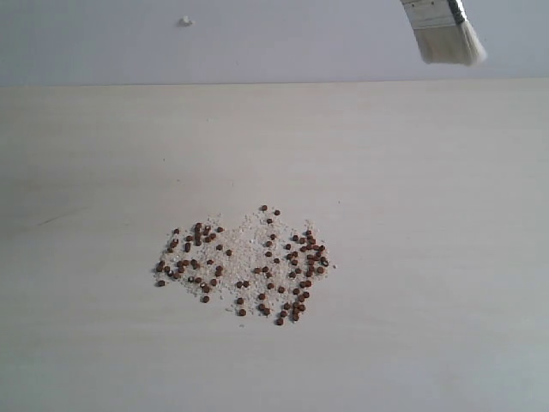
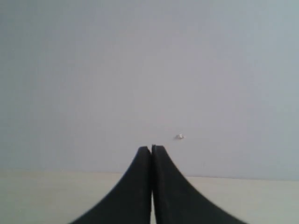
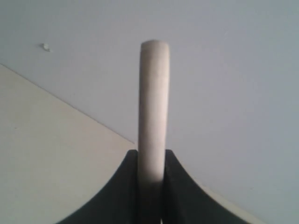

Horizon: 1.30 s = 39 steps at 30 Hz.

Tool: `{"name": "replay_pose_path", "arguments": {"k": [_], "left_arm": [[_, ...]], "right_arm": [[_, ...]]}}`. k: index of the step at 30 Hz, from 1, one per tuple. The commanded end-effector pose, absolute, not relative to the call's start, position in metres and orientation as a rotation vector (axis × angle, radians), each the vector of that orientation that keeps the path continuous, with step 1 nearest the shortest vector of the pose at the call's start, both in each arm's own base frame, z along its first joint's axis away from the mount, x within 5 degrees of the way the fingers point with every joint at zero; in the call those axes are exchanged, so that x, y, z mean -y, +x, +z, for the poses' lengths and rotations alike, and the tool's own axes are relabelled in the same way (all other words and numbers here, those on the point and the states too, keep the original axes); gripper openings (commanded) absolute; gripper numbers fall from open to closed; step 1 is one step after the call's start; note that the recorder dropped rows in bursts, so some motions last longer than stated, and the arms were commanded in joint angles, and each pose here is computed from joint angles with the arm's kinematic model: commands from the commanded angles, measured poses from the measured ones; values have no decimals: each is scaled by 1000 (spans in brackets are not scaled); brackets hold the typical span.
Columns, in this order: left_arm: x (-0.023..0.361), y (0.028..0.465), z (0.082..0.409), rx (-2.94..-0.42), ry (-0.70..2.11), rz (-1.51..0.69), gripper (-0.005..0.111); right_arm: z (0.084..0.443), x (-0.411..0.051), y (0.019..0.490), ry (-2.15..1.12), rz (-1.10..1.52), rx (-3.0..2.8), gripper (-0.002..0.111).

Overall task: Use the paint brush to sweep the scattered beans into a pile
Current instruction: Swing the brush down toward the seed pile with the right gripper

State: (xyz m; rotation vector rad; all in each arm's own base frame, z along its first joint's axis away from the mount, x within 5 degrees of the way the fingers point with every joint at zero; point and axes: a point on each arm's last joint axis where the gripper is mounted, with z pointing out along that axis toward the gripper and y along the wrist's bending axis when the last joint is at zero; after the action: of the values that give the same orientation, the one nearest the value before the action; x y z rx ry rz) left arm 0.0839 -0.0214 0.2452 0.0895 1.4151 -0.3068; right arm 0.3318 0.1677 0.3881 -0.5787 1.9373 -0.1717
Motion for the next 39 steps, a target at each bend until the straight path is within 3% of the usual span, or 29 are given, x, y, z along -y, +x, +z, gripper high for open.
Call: {"name": "replay_pose_path", "arguments": {"k": [1,13,33,39], "left_arm": [[18,76,231,-1465,56,-314,0],[17,73,211,-1578,33,-315,0],[17,73,208,-1607,28,-314,0],[17,73,208,-1607,28,-314,0]], "right_arm": [[384,-158,301,-601,-73,-1857,0],[331,-148,238,-830,125,-1651,0],[325,-164,252,-924,153,-1571,0],[327,-157,259,-756,202,-1687,0]]}}
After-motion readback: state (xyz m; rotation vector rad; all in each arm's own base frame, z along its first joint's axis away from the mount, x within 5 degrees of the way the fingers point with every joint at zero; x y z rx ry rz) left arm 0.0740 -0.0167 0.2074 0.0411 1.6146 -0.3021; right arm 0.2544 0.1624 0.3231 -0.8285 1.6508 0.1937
